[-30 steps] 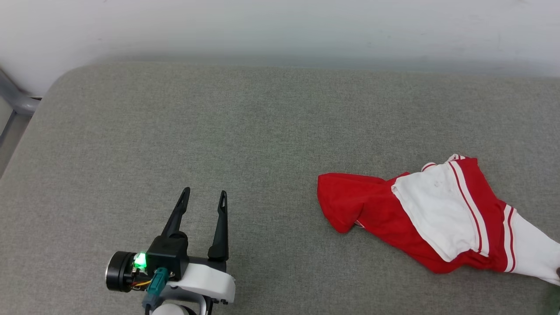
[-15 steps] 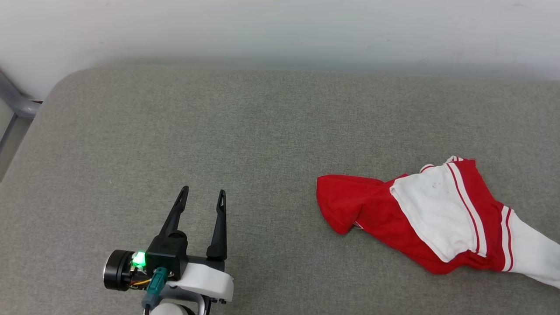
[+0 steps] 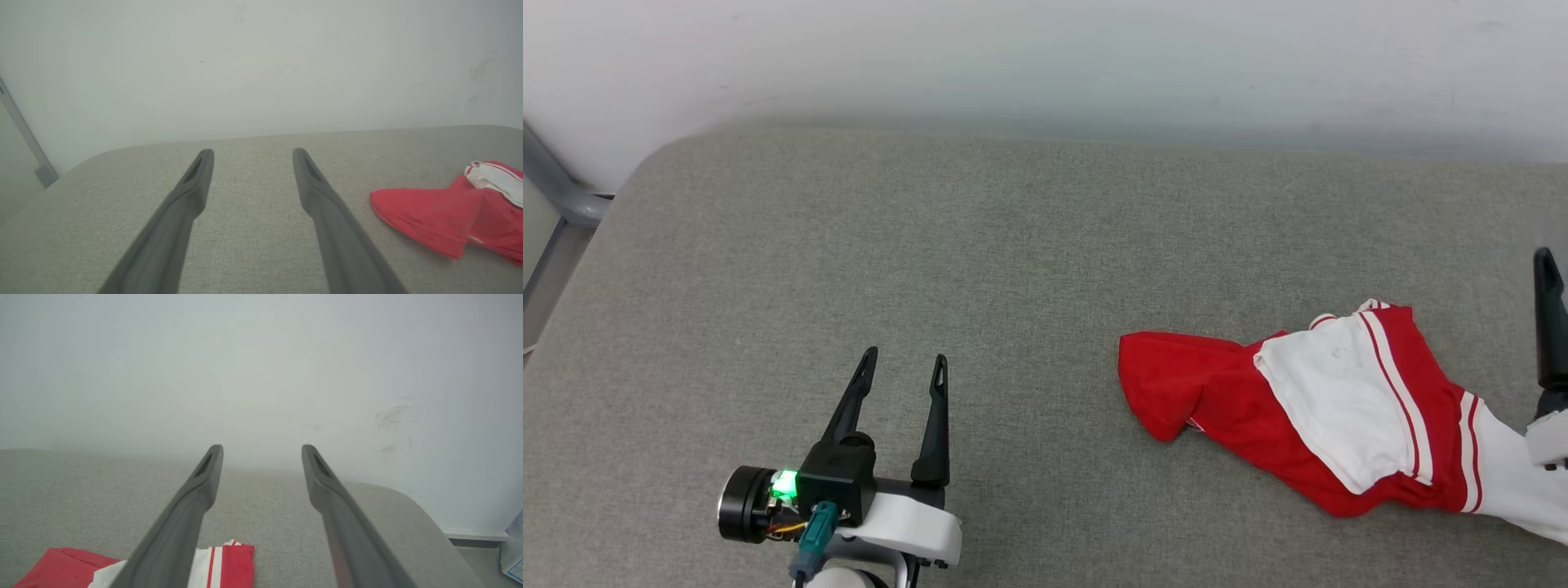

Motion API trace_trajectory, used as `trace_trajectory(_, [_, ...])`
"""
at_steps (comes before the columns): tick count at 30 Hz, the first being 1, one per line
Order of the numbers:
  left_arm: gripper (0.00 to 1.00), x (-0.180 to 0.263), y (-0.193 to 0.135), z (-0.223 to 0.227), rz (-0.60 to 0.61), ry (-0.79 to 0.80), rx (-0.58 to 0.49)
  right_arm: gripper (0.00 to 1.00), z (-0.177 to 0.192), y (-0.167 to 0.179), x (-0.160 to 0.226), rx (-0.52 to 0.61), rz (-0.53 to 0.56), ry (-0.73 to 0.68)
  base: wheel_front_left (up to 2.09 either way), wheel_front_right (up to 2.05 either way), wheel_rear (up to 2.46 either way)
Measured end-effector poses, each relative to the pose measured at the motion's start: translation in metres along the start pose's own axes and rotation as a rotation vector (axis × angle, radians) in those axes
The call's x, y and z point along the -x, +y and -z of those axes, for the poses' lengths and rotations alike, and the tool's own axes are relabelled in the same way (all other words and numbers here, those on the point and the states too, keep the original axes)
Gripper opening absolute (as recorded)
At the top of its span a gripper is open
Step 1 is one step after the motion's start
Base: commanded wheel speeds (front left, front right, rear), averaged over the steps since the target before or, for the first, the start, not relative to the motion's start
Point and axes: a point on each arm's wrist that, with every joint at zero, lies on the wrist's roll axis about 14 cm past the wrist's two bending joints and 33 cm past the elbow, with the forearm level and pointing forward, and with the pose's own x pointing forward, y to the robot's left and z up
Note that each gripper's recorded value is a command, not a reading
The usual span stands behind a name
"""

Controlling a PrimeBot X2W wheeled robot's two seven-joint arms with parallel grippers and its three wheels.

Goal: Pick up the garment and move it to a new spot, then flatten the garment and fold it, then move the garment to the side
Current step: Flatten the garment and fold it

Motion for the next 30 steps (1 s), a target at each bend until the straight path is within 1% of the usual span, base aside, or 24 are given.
trace_trajectory(4, [1.0,0.001,0.0,-0.002,0.004,-0.007,-0.004,1.0,-0.024,0.02,-0.001,0.01,-0.047,-0.055,0.0,0.0,0.0])
trace_trajectory(7, [1.0,0.001,0.0,-0.003,0.002,-0.009,-0.005,1.0,-0.027,0.041,-0.002,0.015,-0.111,-0.03,0.0,0.0,0.0])
trace_trajectory(9, [1.0,0.001,0.0,-0.003,0.002,-0.008,-0.005,1.0,-0.02,0.057,-0.002,0.026,-0.168,0.021,0.0,0.0,0.0])
trace_trajectory(11, [1.0,0.001,-0.001,-0.002,0.004,-0.005,-0.002,1.0,-0.013,0.069,-0.004,0.062,-0.229,0.078,0.0,0.0,0.0])
trace_trajectory(14, [1.0,0.001,-0.001,0.001,0.003,0.003,0.002,1.0,0.011,0.092,-0.003,0.104,-0.346,0.234,0.0,0.0,0.0])
trace_trajectory(16, [1.0,0.001,0.0,0.003,-0.001,0.009,0.001,1.0,0.025,0.101,-0.002,0.126,-0.405,0.331,0.0,0.0,0.0])
trace_trajectory(18, [1.0,0.0,0.0,0.005,-0.002,0.015,0.002,1.0,0.036,0.101,-0.006,0.162,-0.437,0.42,0.0,0.0,0.0])
trace_trajectory(20, [1.0,-0.001,0.0,0.007,-0.001,0.02,0.004,1.0,0.047,0.091,-0.013,0.202,-0.433,0.496,0.0,0.0,0.0])
trace_trajectory(22, [1.0,-0.003,0.0,0.009,-0.004,0.025,0.009,1.0,0.061,0.078,-0.019,0.229,-0.411,0.581,0.0,0.0,0.0])
trace_trajectory(26, [1.0,-0.006,0.001,0.015,-0.012,0.043,0.014,1.0,0.091,0.055,-0.032,0.239,-0.36,0.738,0.0,0.0,0.0])
trace_trajectory(30, [1.0,-0.012,0.003,0.022,-0.021,0.058,0.018,1.0,0.121,0.035,-0.047,0.237,-0.296,0.844,0.0,0.0,0.0])
